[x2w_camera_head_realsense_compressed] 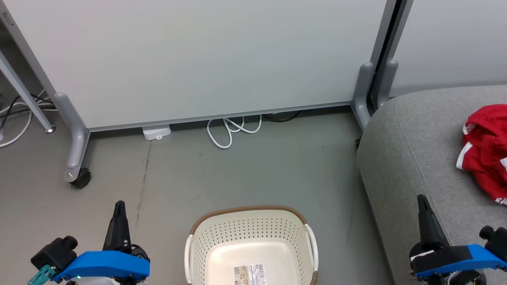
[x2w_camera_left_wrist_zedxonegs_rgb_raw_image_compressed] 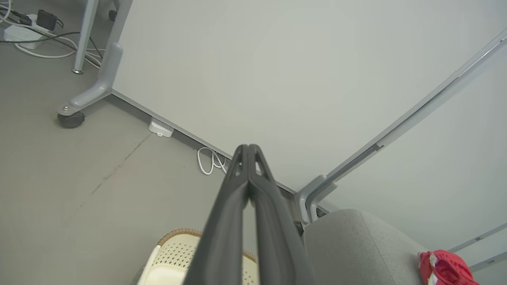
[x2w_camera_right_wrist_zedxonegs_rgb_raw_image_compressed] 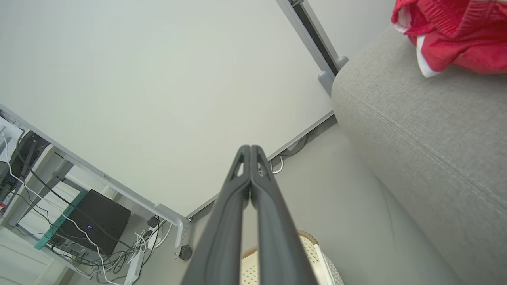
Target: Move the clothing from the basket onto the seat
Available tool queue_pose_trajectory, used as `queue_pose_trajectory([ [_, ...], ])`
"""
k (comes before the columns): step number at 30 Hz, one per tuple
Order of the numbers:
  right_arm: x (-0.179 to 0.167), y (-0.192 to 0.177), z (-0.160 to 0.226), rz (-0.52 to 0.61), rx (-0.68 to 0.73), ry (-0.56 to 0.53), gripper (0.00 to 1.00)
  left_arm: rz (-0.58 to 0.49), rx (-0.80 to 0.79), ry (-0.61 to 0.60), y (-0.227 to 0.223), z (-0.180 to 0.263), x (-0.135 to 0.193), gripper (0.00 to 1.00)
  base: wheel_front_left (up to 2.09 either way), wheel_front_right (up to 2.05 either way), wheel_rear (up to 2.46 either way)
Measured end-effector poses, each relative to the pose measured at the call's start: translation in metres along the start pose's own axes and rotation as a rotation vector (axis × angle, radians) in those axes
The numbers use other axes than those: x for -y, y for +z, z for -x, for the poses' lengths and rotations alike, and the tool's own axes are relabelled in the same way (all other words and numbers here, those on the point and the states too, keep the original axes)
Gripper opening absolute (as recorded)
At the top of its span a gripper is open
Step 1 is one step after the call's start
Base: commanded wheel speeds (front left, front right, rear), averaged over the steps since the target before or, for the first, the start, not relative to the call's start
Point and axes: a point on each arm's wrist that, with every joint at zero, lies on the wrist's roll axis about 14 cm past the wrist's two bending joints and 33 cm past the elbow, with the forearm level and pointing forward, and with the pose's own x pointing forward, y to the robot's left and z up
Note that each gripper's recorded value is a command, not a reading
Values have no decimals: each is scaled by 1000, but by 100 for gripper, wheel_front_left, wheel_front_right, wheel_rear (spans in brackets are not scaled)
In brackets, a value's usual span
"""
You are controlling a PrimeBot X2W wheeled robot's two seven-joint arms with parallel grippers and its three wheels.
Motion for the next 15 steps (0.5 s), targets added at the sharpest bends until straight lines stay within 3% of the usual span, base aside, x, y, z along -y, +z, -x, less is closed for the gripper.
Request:
queue_pose_trajectory([
  [15,3,4,-1,-197,-3,-20,0,201,-6,7,3,-5,1,0,0,0,0],
])
